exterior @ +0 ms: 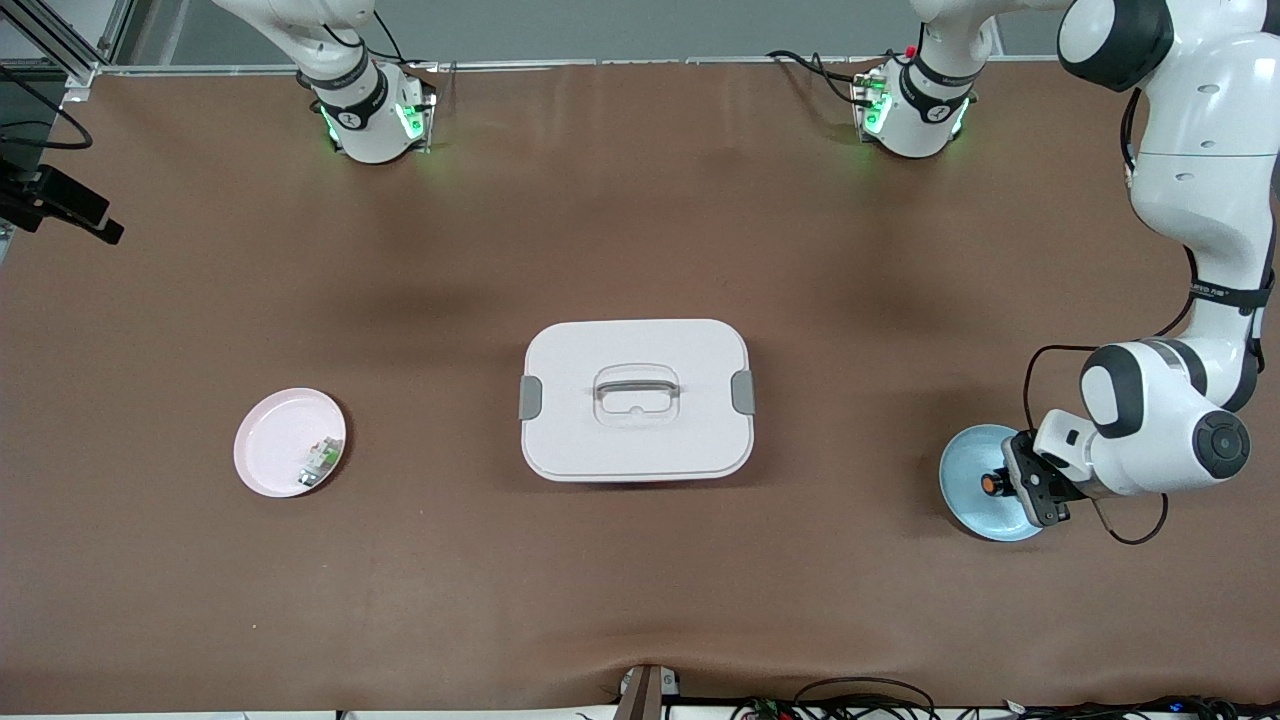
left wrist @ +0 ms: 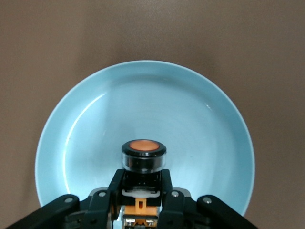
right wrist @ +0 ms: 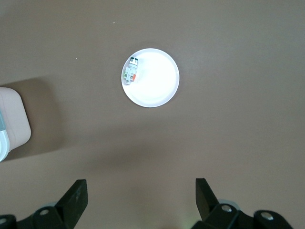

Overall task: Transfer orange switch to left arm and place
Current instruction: 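Lower the orange switch onto the blue plate with the left gripper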

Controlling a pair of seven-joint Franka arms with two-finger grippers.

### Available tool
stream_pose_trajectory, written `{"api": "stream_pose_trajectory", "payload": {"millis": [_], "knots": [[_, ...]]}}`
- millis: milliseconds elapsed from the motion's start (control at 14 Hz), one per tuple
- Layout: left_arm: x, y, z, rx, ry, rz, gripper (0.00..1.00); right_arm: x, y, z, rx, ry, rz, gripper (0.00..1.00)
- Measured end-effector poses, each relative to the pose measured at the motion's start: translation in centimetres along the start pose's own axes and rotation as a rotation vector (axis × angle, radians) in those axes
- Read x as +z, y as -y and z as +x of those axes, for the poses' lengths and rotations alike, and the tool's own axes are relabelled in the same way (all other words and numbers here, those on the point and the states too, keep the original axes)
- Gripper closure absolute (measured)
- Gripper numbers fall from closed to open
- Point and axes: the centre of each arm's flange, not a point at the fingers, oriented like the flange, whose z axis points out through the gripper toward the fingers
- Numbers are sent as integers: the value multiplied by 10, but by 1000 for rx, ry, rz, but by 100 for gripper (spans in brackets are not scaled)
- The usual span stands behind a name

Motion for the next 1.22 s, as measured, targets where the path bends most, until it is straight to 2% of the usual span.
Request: {"api": "stream_pose_trajectory", "payload": {"millis": [287,358,716,1075,1218], "knots": [[-1,1,7,28,-3,14,62,0,9,1,-18,-2,0,0],[-1,1,10,30,-6,14,54,3,14,3,-27,4,1,0],[-16,3,35,-22,-36,15,2,11,13,12,-34,18,15,0],[-76,-6,62,-244,-10,-53,0,10,13,12,-35,16,15,0],[-96,-17,85,-343,34,-74,0,10,13,12,-35,16,15,0]]}}
